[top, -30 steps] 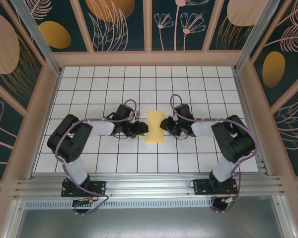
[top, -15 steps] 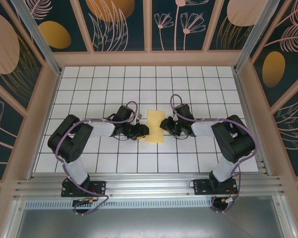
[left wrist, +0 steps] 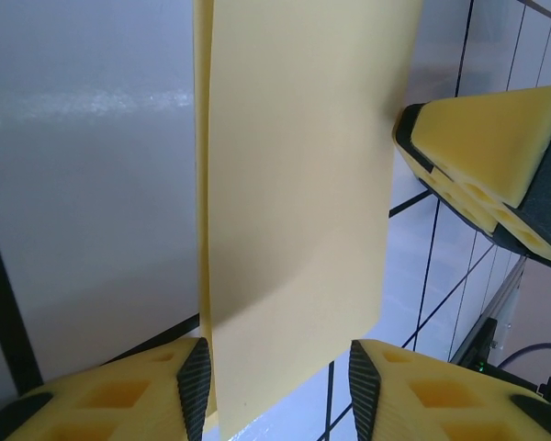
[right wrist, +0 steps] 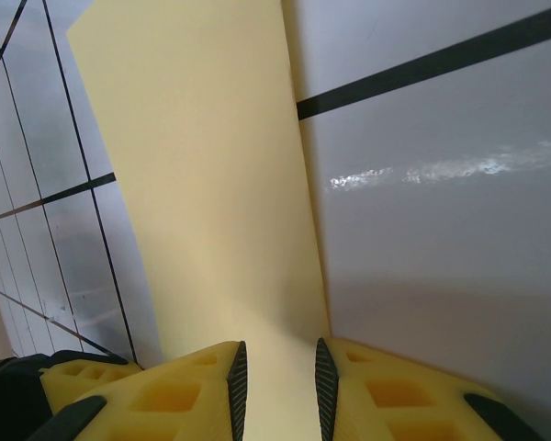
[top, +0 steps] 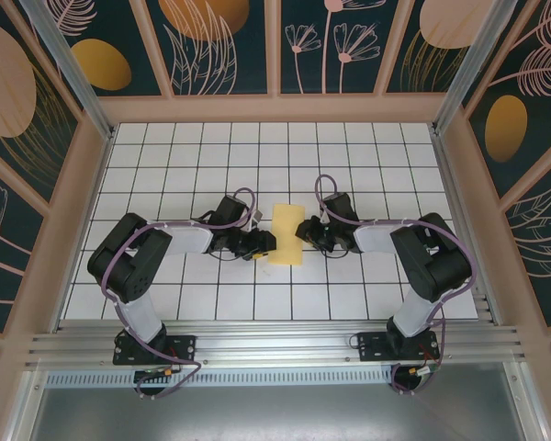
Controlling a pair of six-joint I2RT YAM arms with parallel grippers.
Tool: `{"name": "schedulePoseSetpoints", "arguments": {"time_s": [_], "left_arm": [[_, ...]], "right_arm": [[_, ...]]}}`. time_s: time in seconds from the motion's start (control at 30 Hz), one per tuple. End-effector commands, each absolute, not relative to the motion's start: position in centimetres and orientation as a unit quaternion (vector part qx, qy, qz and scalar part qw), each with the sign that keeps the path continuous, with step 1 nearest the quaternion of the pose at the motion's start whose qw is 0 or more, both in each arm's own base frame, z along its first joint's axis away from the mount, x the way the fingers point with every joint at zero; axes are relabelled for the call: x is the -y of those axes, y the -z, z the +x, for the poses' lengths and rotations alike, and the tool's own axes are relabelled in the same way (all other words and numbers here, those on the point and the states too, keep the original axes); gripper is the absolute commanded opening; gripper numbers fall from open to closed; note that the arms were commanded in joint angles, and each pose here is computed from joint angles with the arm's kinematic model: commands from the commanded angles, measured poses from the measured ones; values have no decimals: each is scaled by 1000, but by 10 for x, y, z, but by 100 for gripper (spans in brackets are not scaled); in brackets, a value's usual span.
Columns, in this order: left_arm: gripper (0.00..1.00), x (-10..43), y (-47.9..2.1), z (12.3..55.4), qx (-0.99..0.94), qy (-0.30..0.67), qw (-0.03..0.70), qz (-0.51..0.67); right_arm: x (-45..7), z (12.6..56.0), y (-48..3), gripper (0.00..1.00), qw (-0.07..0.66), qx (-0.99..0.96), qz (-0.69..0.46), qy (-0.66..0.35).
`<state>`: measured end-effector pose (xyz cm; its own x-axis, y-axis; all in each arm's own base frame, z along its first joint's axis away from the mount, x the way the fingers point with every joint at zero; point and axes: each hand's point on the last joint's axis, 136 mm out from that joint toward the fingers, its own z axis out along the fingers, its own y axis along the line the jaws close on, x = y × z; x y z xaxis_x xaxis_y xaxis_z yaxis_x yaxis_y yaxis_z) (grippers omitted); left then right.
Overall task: Fold a paper plane with a square sheet of paper (pick it up from the middle)
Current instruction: Fold the triangle a second time at the center of the table.
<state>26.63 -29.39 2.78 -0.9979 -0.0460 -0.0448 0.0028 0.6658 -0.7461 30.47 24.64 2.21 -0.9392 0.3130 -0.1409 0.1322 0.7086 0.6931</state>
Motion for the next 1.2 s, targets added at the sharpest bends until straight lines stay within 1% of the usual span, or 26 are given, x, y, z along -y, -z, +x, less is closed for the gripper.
{"name": "schedulePoseSetpoints", "arguments": {"time_s": [0.0,0.17,0.57,0.8,1.0,1.17], "left_arm": [[48,281,-19,255,-923,383,18,-20],[48,284,-22,251,-919,393,10,-17],[43,298,-27,245,-907,422,-10,4],[43,297,-24,246,-909,417,-11,1],[47,288,-20,248,-923,385,0,-5],[49,285,-22,246,-924,382,1,-8]], "right_arm": [[-232,286,16,30,88,-934,143,-317],[-233,286,15,30,89,-933,143,-317],[-234,285,19,30,85,-934,143,-315],[-234,285,19,30,83,-935,144,-314],[-233,285,20,30,82,-936,144,-312],[-234,284,21,30,80,-936,145,-311]]}}
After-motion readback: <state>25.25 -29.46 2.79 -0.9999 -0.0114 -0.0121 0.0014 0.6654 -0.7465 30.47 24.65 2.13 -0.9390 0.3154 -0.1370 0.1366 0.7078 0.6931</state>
